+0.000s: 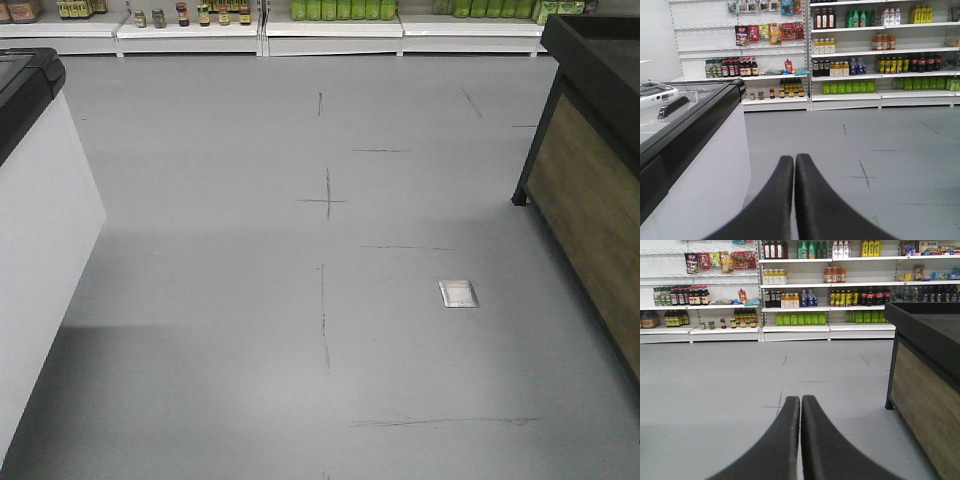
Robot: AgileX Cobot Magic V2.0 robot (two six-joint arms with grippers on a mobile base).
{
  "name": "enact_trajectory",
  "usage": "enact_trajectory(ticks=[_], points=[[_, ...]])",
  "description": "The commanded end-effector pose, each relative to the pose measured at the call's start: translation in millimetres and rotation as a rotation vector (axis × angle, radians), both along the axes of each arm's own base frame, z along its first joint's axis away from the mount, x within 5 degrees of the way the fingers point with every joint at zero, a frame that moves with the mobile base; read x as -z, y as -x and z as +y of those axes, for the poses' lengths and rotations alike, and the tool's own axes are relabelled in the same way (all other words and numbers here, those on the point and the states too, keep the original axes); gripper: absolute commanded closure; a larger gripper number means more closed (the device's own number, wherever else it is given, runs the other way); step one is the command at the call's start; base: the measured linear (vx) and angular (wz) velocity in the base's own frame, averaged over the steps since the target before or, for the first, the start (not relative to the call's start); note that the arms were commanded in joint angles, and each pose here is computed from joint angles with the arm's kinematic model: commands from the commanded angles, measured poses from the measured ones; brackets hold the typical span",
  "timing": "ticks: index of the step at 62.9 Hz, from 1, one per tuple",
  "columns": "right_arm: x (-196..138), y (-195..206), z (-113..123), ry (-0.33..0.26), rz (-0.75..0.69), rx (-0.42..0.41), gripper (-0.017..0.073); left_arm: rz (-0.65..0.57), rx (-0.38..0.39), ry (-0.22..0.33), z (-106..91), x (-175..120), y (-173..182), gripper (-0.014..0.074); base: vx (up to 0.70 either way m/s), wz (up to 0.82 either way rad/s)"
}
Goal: Pick three apples into basket with both arms
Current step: 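Drive the base forward toward the black produce table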
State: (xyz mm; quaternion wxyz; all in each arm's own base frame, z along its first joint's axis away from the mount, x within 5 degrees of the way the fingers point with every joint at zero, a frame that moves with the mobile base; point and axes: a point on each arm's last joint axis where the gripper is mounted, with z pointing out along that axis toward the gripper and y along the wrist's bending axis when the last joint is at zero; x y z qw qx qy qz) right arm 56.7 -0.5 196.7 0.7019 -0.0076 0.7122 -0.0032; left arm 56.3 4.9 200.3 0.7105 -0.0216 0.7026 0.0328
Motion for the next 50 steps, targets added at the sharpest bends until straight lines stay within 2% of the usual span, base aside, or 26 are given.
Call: enact_trajectory(ticks=[1, 50], points=[[-2.8, 0.6, 1.4, 0.015, -0.073, -0.013, 0.0564, -0.077, 0.016, 0.003, -1.5, -4.2, 1.0, 0.0600, 0.00, 0.00], [-2.8, 0.6, 1.4, 0.015, -0.073, -0.013, 0.0564, -0.077, 0.016, 0.003, -1.5, -4.2, 1.0, 0.0600, 0.00, 0.00]])
